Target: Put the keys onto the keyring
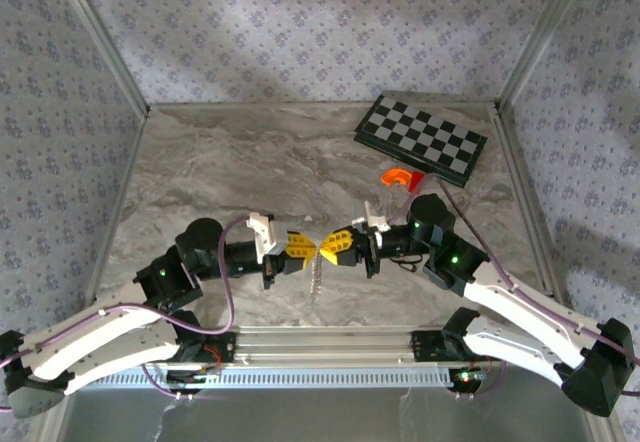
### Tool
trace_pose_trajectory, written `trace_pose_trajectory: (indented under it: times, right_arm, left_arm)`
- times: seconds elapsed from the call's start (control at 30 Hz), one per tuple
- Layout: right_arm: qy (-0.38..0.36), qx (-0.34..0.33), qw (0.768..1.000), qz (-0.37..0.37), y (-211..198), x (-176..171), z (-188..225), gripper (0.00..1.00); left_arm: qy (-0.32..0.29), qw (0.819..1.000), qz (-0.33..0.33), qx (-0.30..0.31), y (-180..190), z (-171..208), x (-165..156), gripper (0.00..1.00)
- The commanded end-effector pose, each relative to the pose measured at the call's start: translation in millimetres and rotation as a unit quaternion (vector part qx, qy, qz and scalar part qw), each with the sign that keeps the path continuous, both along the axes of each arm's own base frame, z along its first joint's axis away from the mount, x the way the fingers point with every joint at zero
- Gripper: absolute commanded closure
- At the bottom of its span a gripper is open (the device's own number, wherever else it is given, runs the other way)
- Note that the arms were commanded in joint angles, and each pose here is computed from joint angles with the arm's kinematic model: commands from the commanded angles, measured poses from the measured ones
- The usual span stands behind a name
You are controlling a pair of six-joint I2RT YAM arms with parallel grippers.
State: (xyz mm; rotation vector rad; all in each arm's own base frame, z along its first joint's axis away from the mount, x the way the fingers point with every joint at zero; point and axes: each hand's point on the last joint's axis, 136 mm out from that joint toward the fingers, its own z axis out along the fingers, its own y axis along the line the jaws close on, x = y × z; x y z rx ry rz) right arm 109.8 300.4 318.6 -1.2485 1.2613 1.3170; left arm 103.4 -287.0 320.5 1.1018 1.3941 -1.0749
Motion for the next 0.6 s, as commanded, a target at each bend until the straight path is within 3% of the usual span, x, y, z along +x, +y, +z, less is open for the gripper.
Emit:
trace_pose_trajectory:
  times: [0.0, 0.1, 0.2, 0.57]
  right_arm:
    - [-0.013, 0.016, 1.000, 0.015, -0.5, -7.4, 8.4, 1.00]
    - [-0.012, 0.016, 1.000, 0.018, -0.2, -8.1, 8.4, 1.00]
    - [-0.013, 0.020, 1.000, 0.018, -0.6, -8.6, 9.9, 1.00]
    - [-0.008, 0.021, 0.999, 0.023, 1.3, -9.0, 7.7, 1.00]
  left_arm:
    - [-0.005, 1.000, -0.015, -0.014, -1.8, 3.6, -5.5, 0.87]
    - [-0.004, 1.000, -0.012, -0.014, -1.4, 2.9, -4.5, 0.78]
    - [-0.003, 1.000, -0.012, -0.013, -1.2, 1.9, -4.6, 0.76]
    - [-0.003, 1.000, -0.019, -0.015, -1.7, 2.8, -7.0, 0.87]
